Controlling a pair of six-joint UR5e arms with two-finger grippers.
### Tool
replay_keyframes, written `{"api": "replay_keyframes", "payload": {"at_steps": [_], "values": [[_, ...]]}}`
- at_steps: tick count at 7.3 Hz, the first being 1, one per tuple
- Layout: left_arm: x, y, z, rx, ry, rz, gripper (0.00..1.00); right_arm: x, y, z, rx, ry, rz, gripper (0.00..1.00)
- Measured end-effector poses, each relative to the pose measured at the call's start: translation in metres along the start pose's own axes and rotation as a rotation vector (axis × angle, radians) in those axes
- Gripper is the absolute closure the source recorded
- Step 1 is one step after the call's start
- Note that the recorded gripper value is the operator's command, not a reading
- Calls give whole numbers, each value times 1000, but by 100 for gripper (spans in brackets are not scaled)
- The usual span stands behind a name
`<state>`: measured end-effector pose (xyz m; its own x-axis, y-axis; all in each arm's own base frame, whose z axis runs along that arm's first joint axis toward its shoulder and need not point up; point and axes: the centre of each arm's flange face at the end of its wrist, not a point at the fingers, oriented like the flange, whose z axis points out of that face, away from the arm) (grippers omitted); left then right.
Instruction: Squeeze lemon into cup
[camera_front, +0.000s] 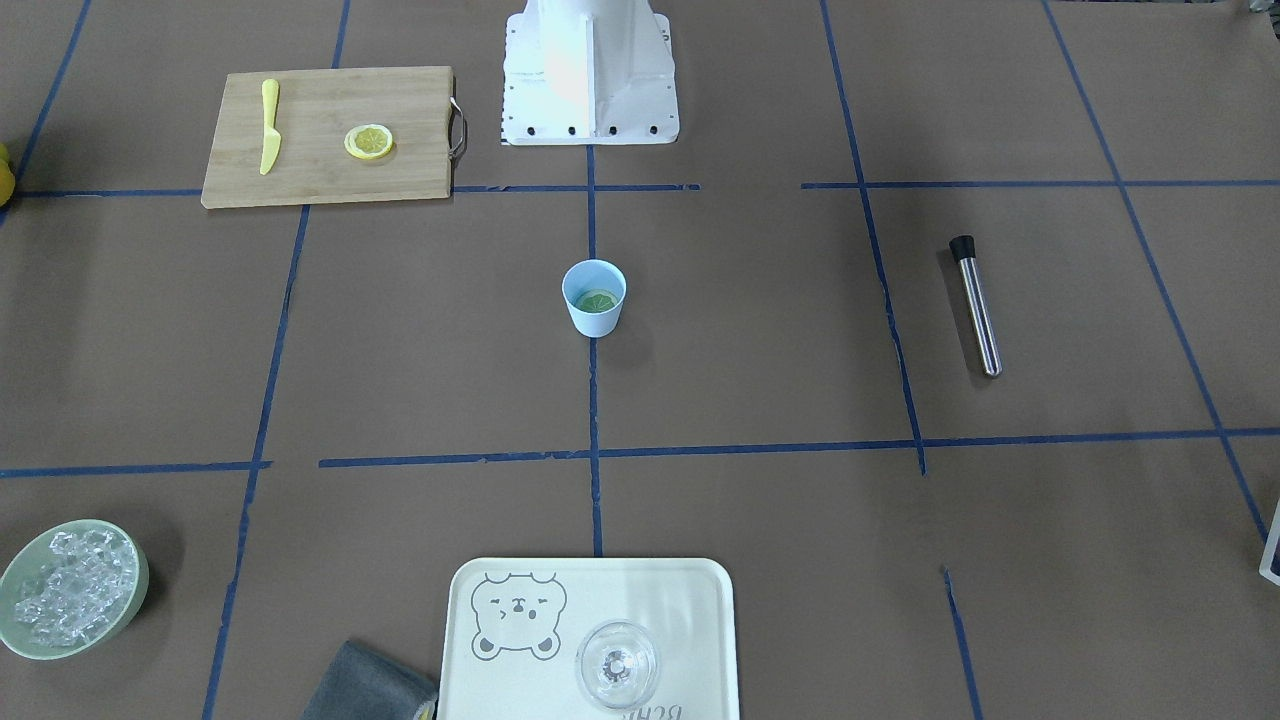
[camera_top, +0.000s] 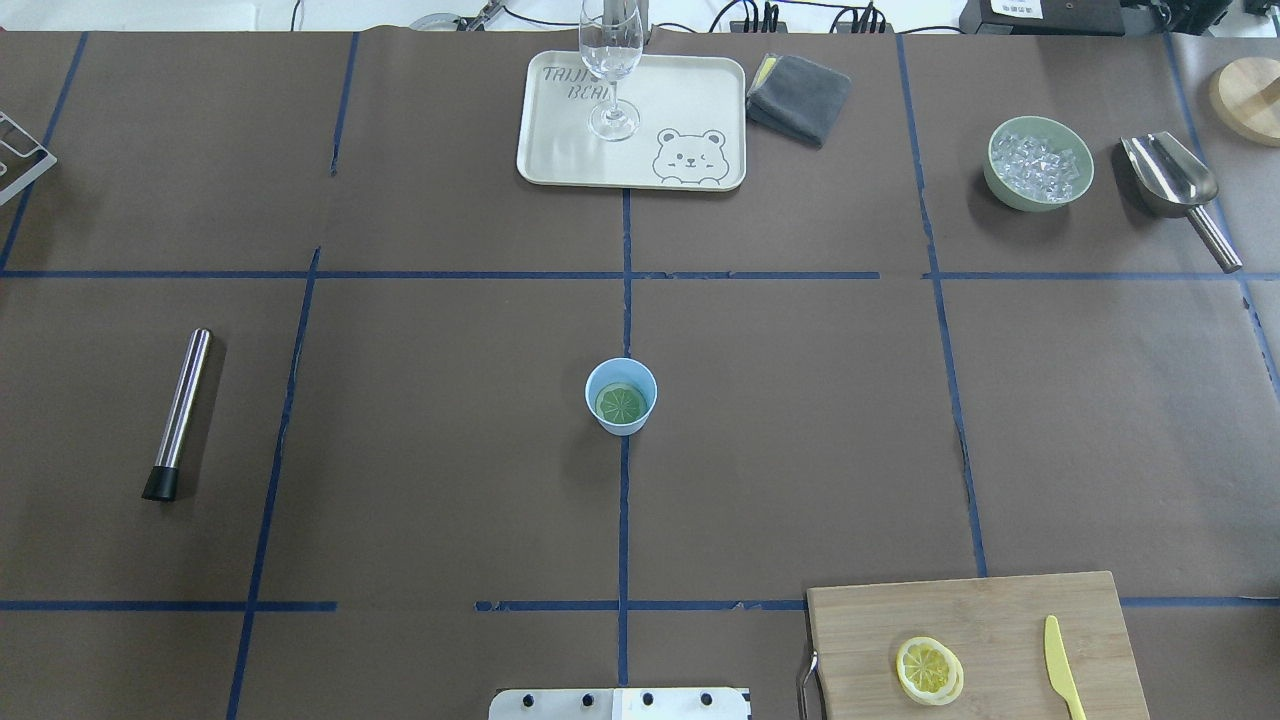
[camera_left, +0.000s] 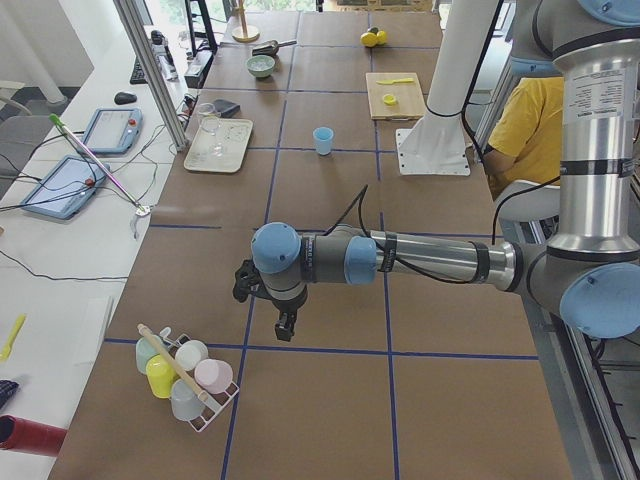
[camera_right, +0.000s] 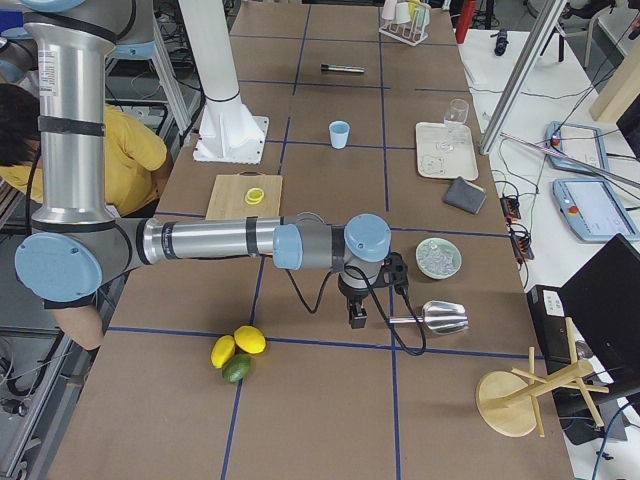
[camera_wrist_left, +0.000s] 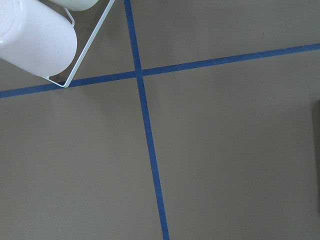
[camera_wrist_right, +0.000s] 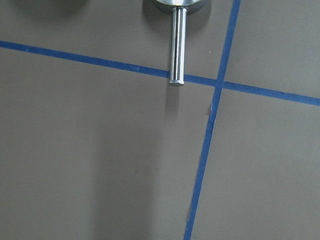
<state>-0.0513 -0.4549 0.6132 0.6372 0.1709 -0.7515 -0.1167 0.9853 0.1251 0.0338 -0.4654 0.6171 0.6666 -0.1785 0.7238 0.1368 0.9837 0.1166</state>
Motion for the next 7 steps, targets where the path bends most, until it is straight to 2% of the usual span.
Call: {"api": "replay_keyframes", "payload": {"at_steps": [2, 5, 7], "values": [[5, 3, -5, 8, -16, 8, 0, 1, 2, 1, -2, 2, 2, 0], [15, -12, -18, 33, -36, 36, 0, 1, 2, 0, -2, 5, 1, 0], [6, -15, -12, 16, -45, 22, 0, 0, 2, 0, -1, 4, 1, 0]]}}
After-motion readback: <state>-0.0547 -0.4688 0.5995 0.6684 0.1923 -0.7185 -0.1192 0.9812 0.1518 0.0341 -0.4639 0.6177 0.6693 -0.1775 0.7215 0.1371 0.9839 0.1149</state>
